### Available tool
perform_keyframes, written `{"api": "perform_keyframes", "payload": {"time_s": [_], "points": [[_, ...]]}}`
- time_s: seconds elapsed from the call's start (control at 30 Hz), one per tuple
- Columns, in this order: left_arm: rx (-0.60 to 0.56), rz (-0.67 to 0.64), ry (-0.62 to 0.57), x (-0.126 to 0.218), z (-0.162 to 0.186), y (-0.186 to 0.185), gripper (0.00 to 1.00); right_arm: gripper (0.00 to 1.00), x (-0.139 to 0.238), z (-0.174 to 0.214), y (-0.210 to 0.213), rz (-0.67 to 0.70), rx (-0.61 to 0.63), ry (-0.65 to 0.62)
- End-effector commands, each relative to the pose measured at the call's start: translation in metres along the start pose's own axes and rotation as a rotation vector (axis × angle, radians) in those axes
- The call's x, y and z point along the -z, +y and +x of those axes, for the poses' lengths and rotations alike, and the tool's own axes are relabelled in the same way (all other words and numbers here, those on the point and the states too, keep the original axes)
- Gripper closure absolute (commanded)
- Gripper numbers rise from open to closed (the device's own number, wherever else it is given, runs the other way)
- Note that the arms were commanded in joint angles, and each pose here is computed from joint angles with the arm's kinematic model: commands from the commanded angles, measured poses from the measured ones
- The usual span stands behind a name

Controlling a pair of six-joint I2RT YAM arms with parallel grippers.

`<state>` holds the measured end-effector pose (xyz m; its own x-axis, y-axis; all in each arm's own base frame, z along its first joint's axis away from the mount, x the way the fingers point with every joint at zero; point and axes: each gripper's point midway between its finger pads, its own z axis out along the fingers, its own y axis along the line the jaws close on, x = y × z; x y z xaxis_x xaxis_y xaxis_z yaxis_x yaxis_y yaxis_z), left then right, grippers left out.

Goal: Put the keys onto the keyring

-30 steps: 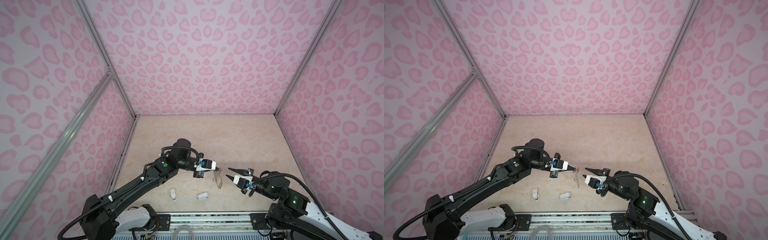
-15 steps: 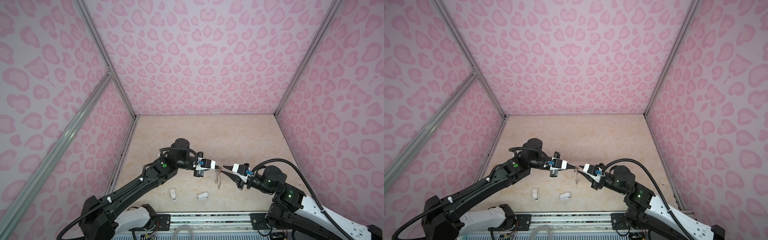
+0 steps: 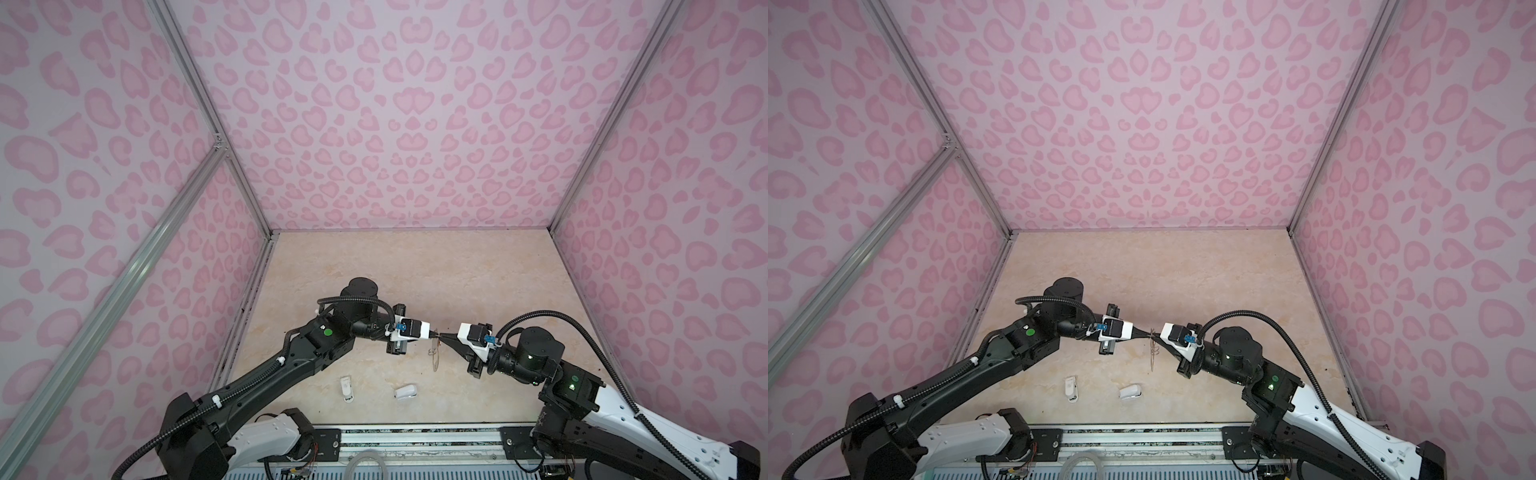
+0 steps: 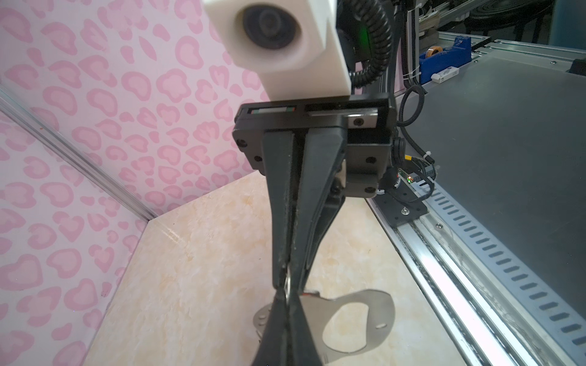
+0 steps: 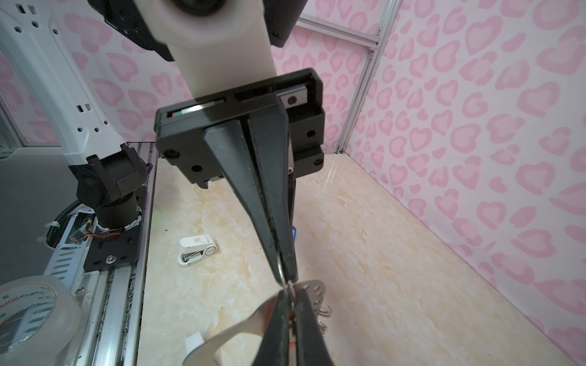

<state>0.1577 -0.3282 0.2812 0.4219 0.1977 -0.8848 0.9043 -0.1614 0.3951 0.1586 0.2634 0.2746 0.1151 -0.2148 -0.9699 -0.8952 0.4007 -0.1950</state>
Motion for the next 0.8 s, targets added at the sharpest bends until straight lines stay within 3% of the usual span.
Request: {"api": "perform_keyframes", "payload": {"time_s": [0.0,0.13,0.27,0.4,0.57,0.77], "points": [[-0.026,-0.002,-0.017,0.001,-0.004,0.0,0.97,0.95,0.001,-0.011,-0.001,0.0,0.013,-0.043],[-0.028,-0.019,0.03,0.0,0.004,0.004,0.96,1.0,0.001,-0.01,-0.001,0.003,0.018,-0.034],[-0.059,-0.088,0.125,0.005,0.015,0.016,0.83,1.0,0.002,-0.006,-0.004,0.011,0.013,0.023],[-0.122,-0.131,0.214,0.009,0.02,0.021,0.58,1.0,0.001,0.0,-0.007,0.016,-0.005,0.093],[-0.192,-0.147,0.234,0.013,0.008,0.021,0.59,1.0,0.0,0.008,-0.01,0.019,-0.021,0.173],[-0.244,-0.125,0.262,0.011,0.0,0.015,0.67,1.0,-0.005,0.011,-0.011,0.012,-0.037,0.219]]}}
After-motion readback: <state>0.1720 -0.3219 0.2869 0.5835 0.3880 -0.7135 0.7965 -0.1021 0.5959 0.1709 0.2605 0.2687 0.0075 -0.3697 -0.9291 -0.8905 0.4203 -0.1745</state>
